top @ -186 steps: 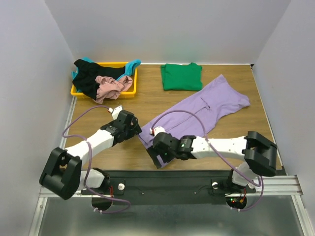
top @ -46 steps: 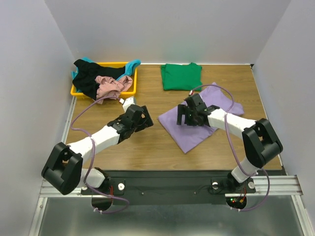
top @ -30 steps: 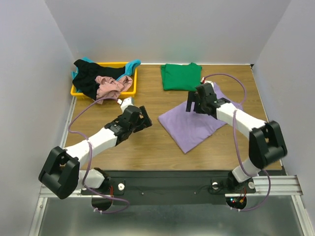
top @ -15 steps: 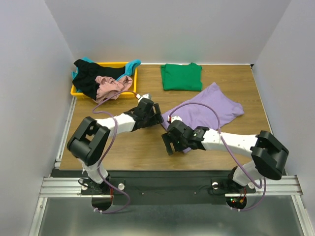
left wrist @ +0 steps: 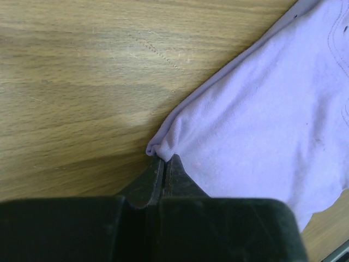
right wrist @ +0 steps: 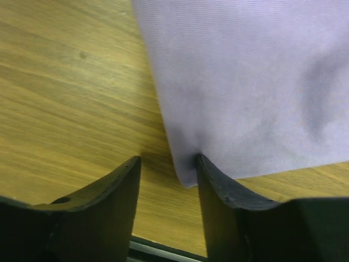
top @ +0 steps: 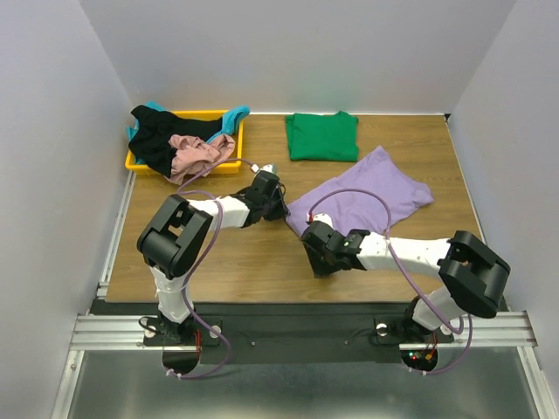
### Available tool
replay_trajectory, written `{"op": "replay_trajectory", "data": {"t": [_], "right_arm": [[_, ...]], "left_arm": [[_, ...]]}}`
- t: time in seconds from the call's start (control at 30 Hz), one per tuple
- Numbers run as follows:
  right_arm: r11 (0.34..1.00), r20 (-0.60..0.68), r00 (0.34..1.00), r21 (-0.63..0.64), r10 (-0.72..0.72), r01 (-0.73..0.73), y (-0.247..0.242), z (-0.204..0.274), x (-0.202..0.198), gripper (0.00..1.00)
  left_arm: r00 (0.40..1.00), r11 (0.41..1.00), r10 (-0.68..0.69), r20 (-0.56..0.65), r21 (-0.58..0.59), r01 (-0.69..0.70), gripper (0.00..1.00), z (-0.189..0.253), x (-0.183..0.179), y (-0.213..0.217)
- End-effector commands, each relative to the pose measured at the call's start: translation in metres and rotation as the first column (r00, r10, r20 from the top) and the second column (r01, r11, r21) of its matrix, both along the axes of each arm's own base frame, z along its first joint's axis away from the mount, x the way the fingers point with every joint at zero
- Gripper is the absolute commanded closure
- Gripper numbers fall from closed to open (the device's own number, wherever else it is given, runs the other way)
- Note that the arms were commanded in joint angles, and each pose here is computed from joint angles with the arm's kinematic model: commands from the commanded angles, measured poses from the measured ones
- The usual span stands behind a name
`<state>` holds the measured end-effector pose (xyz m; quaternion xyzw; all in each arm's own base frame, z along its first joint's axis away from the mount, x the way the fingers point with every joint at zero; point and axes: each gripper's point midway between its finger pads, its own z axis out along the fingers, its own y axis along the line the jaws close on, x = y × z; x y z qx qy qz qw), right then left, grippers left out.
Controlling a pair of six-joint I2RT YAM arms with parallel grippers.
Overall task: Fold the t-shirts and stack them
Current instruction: Fold the tshirt
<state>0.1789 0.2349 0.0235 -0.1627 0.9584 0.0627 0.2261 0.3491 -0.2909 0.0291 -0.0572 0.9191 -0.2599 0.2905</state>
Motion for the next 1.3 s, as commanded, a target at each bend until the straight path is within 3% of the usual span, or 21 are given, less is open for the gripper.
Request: {"op": "replay_trajectory", "data": {"t": [0.0,0.03,0.13,0.2,0.37,0.4,0.47,0.57,0.73,0.87,1.1,1.27], "right_arm": [[0.998,-0.024,0.999,-0.053,-0.037,0.035,-0.016,-0.012,-0.008,0.56],[0.998,-0.033,0.999,-0.058,-0.038,0.036,-0.016,-0.015,-0.009,0.71],[0.999,-0.087,0.996,-0.015,0.031,-0.032,0.000,-0.017,-0.023,0.92],[0.995,-0.085,0.991,0.017,0.104,-0.103,0.019,-0.012,-0.037,0.99],[0.954,-0.084,0.957,0.144,0.278,-0.264,0.074,0.016,-0.080,0.99],[0.893,-0.076,0.911,0.245,0.406,-0.378,0.113,0.037,-0.118,0.99],[0.879,-0.077,0.900,0.261,0.430,-0.398,0.120,0.040,-0.125,1.00],[0.844,-0.044,0.882,0.314,0.470,-0.434,0.135,0.062,-0.134,1.00],[0.837,0.026,0.907,0.376,0.420,-0.398,0.136,0.096,-0.127,1.00],[0.853,0.082,0.938,0.397,0.336,-0.340,0.119,0.114,-0.115,1.00],[0.942,0.180,0.982,0.317,0.057,-0.112,0.053,0.136,-0.066,1.00],[0.955,0.198,0.976,0.297,-0.088,0.026,0.009,0.147,-0.038,1.00]], "left_arm": [[0.997,0.999,-0.023,-0.069,0.028,0.025,1.00,-0.024,-0.021,0.010],[0.997,0.999,-0.015,-0.077,0.036,0.017,1.00,-0.028,-0.026,0.014],[0.998,0.998,0.021,-0.066,0.055,-0.018,1.00,-0.025,-0.036,0.030],[0.998,0.997,0.056,-0.031,0.053,-0.054,1.00,-0.011,-0.040,0.041],[0.973,0.964,0.223,-0.053,0.159,-0.212,1.00,-0.015,-0.083,0.102],[0.951,0.938,0.308,-0.033,0.181,-0.297,1.00,-0.001,-0.107,0.133],[0.935,0.914,0.349,-0.056,0.239,-0.327,1.00,-0.009,-0.123,0.152],[0.893,0.877,0.450,-0.015,0.193,-0.439,1.00,0.014,-0.131,0.171],[0.885,0.886,0.458,0.082,0.030,-0.462,1.00,0.063,-0.129,0.172],[0.911,0.920,0.391,0.132,-0.082,-0.383,1.00,0.102,-0.116,0.148],[0.938,0.955,0.297,0.177,-0.068,-0.289,1.00,0.137,-0.078,0.096],[0.949,0.972,0.230,0.216,-0.096,-0.214,1.00,0.170,-0.053,0.045]]}}
